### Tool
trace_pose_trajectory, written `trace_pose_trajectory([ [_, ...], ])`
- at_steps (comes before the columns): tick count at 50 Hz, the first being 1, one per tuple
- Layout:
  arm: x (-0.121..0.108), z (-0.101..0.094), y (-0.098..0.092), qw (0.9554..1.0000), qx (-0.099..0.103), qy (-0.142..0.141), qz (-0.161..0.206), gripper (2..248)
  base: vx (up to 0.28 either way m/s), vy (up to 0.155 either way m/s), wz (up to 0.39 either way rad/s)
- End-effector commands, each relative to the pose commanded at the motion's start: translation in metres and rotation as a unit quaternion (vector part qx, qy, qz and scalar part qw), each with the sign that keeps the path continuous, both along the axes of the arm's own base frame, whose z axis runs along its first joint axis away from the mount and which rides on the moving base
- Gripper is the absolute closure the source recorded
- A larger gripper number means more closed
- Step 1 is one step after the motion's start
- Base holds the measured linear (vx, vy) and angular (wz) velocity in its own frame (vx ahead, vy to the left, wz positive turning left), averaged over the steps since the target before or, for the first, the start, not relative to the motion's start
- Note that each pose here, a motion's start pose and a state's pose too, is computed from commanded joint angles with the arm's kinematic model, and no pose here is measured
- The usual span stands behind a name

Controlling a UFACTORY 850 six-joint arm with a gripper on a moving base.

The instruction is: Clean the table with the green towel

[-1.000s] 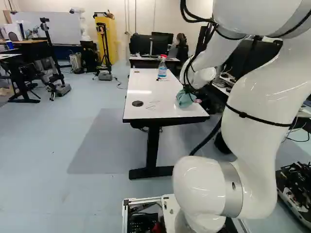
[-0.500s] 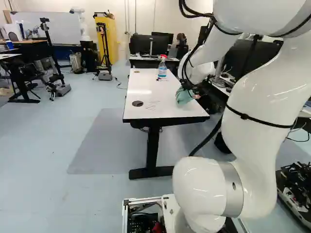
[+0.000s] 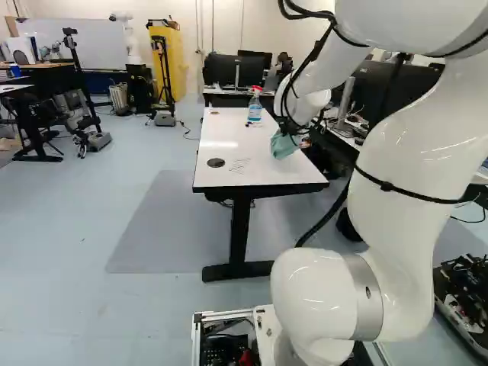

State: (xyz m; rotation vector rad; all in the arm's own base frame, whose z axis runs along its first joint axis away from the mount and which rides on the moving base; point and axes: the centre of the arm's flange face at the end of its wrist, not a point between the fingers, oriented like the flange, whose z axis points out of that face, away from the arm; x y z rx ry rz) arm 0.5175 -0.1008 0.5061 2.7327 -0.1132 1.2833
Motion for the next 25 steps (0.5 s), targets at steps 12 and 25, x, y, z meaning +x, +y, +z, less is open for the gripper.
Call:
trace_pose_trajectory([
  [12,0.003,0.011,0.014,0.9999,0.0,0.008,0.012,220,0.0,0.0,0.0],
  [25,0.004,0.022,0.029,0.9996,0.006,0.022,0.02,220,0.0,0.0,0.0],
])
